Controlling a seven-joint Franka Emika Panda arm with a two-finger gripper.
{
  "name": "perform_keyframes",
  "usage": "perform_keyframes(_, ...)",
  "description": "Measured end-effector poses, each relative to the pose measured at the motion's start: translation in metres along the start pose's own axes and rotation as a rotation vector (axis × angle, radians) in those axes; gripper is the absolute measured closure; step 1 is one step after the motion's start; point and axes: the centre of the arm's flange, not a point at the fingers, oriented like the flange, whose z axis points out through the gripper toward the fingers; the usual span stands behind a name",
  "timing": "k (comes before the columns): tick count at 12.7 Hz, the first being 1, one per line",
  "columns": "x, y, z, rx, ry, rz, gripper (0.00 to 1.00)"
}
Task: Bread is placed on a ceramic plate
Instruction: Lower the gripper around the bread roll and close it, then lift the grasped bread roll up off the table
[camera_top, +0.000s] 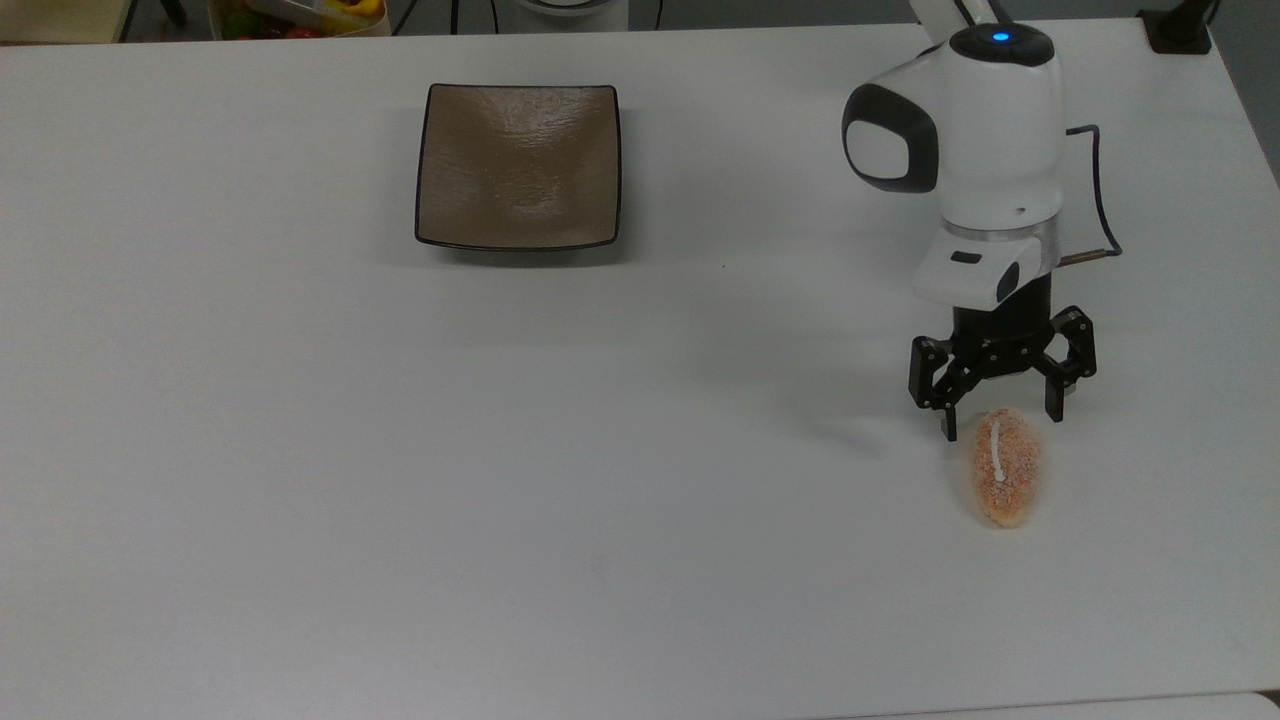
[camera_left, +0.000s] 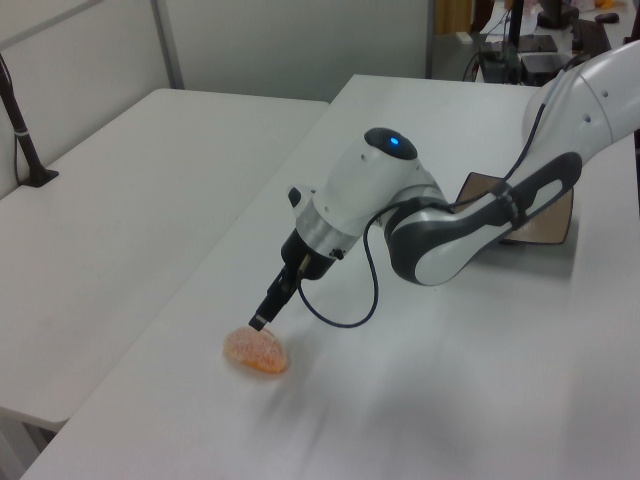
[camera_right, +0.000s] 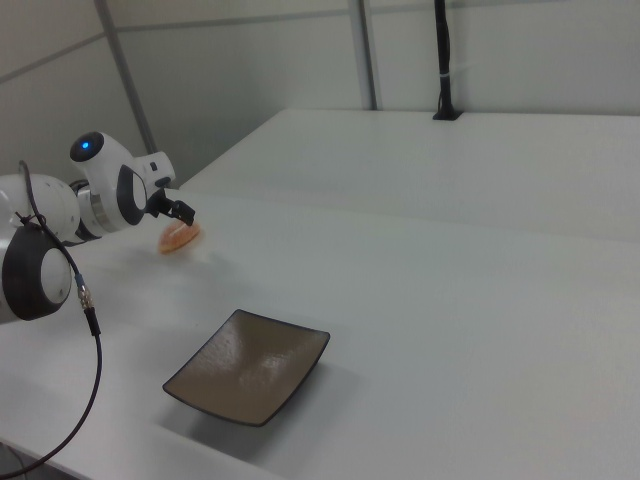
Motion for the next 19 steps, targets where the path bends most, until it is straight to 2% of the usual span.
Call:
perform_keyframes(5, -0.018, -0.013, 0.026, 0.021, 0.009, -0.019, 0.0)
perform_keyframes(8, -0.03, -0.011, 0.041, 0.004, 0.015, -0.067, 0.0)
perform_keyframes(12, -0.034, -0.011, 0.047, 0.006, 0.023, -0.079, 0.08)
perform_keyframes(13, -0.034, -0.011, 0.046, 0.006, 0.023, -0.08, 0.24)
perform_keyframes(16, -0.033, -0.012, 0.046, 0.007, 0.026, -0.08, 0.48)
perform_keyframes(18, -0.033, -0.012, 0.046, 0.007, 0.026, -0.08, 0.48)
perform_keyframes(19, -0.033, -0.012, 0.046, 0.007, 0.026, -0.08, 0.54)
